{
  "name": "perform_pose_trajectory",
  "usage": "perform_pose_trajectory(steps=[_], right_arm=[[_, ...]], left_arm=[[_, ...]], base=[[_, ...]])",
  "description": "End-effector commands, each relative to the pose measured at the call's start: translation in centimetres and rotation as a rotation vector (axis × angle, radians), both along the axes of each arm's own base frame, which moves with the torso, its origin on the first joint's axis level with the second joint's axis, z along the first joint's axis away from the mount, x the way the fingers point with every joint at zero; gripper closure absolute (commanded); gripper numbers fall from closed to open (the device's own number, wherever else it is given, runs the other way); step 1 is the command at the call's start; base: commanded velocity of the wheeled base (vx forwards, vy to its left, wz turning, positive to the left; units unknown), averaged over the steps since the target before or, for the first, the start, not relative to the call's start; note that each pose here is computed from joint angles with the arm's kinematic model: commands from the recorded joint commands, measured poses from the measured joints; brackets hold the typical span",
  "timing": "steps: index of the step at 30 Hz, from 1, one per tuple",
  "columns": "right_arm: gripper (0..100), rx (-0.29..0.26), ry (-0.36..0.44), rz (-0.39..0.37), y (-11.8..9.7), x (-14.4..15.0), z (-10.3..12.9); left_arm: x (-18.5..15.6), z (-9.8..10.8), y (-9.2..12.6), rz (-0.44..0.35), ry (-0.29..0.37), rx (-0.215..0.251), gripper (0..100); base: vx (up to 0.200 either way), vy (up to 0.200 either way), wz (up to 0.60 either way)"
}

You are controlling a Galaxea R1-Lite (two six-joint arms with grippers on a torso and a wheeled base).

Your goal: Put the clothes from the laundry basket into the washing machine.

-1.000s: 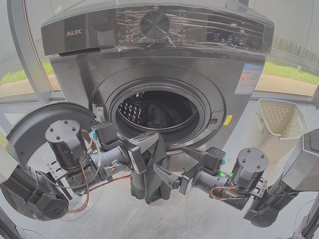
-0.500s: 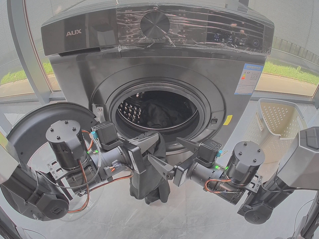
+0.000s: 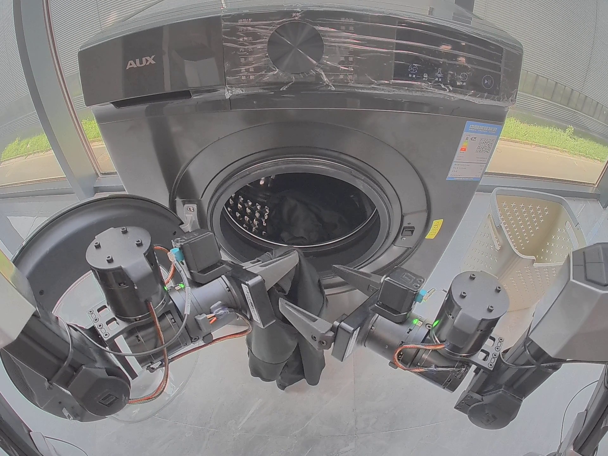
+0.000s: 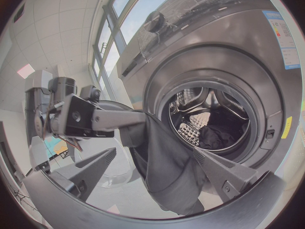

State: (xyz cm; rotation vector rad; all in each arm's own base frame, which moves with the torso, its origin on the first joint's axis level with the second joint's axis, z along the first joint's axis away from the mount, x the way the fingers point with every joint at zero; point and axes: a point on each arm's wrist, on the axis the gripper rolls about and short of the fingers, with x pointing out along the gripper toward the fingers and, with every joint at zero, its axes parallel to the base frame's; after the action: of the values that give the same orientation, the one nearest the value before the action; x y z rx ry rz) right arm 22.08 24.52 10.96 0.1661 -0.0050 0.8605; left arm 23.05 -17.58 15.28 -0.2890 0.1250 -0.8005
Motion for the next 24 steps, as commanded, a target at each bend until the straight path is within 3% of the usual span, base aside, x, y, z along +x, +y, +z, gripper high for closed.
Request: perform_pose_trajectory(steps=[1,3,7,15,24], right_arm=[[0,-0.037,0.027,-0.038,0.2,0.7,-1.5],[0,-0.054,0.040,-0.081,0.3,1.1,-2.1],[0,-0.062,0.048,-0.095,0.2,1.3,-2.3],[0,-0.069,0.054,-0.184,-2.0,3.4,-2.4],[0,-0.067,0.038,-0.142,-1.0,3.4,-2.4]], left_arm=[[0.0,0.2,0.0,0.000,-0.006,-0.005,100],[-0.1,0.3,0.0,-0.003,-0.008,-0.007,100],[-0.1,0.3,0.1,-0.001,-0.007,-0.006,100],[-0.3,0.3,0.2,-0.004,-0.007,-0.006,100],[-0.5,0.1,0.0,-0.017,-0.002,-0.002,100]], base=[[0.000,0.000,0.00],[0.000,0.000,0.00],[0.000,0.000,0.00],[0.000,0.000,0.00],[0.000,0.000,0.00]])
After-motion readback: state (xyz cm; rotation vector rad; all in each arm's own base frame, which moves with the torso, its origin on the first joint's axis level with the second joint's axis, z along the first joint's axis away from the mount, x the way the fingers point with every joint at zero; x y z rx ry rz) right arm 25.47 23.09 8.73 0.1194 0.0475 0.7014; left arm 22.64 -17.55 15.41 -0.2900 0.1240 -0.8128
